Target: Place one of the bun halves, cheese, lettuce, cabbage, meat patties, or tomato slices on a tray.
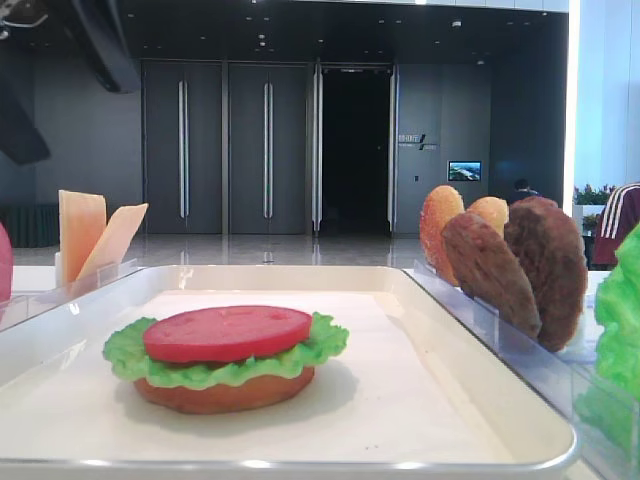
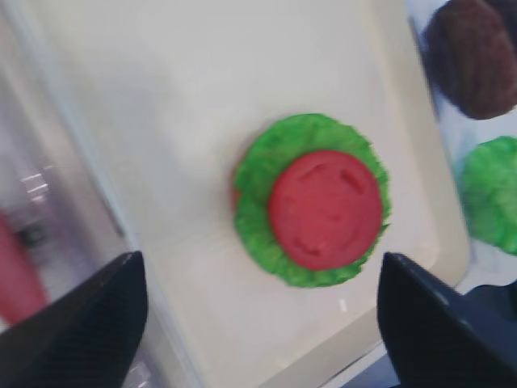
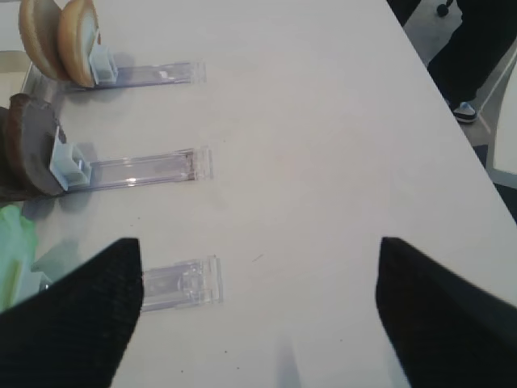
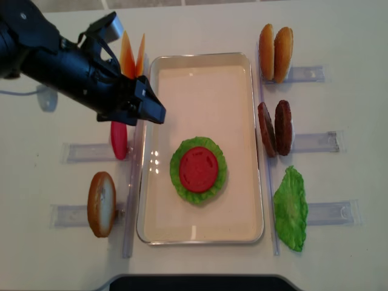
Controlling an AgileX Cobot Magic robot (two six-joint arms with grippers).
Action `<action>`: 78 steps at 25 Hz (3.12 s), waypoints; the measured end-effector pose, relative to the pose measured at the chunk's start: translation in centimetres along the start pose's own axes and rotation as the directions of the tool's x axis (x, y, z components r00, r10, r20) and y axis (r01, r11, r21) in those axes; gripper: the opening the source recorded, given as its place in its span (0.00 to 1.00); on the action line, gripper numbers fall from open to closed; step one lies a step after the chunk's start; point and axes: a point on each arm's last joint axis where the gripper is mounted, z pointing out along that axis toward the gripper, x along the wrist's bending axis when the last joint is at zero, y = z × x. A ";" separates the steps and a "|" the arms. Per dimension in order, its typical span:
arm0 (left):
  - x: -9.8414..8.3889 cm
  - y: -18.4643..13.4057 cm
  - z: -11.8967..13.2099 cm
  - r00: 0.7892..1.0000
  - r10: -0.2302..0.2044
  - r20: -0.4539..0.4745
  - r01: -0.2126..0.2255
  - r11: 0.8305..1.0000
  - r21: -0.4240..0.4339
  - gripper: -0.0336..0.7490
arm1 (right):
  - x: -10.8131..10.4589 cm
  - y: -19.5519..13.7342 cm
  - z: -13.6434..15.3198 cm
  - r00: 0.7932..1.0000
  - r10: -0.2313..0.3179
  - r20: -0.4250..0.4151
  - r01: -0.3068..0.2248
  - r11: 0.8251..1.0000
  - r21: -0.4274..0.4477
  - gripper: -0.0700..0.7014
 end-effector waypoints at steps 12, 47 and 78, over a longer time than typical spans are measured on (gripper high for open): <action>6.4 -0.2 -7.3 0.872 -0.112 -0.477 0.179 0.979 0.096 0.93 | 0.0 0.0 0.0 1.000 0.000 0.000 0.000 1.000 0.000 0.85; 2.2 -21.8 -9.9 0.821 -0.237 -0.519 0.082 0.949 -0.305 0.80 | 0.0 0.0 0.0 1.000 0.000 0.000 0.000 1.000 0.000 0.85; -0.1 -27.9 -12.2 0.826 -0.258 -0.501 -0.169 0.734 -0.658 0.71 | 0.0 0.0 0.0 1.000 0.000 0.000 0.000 1.000 0.000 0.85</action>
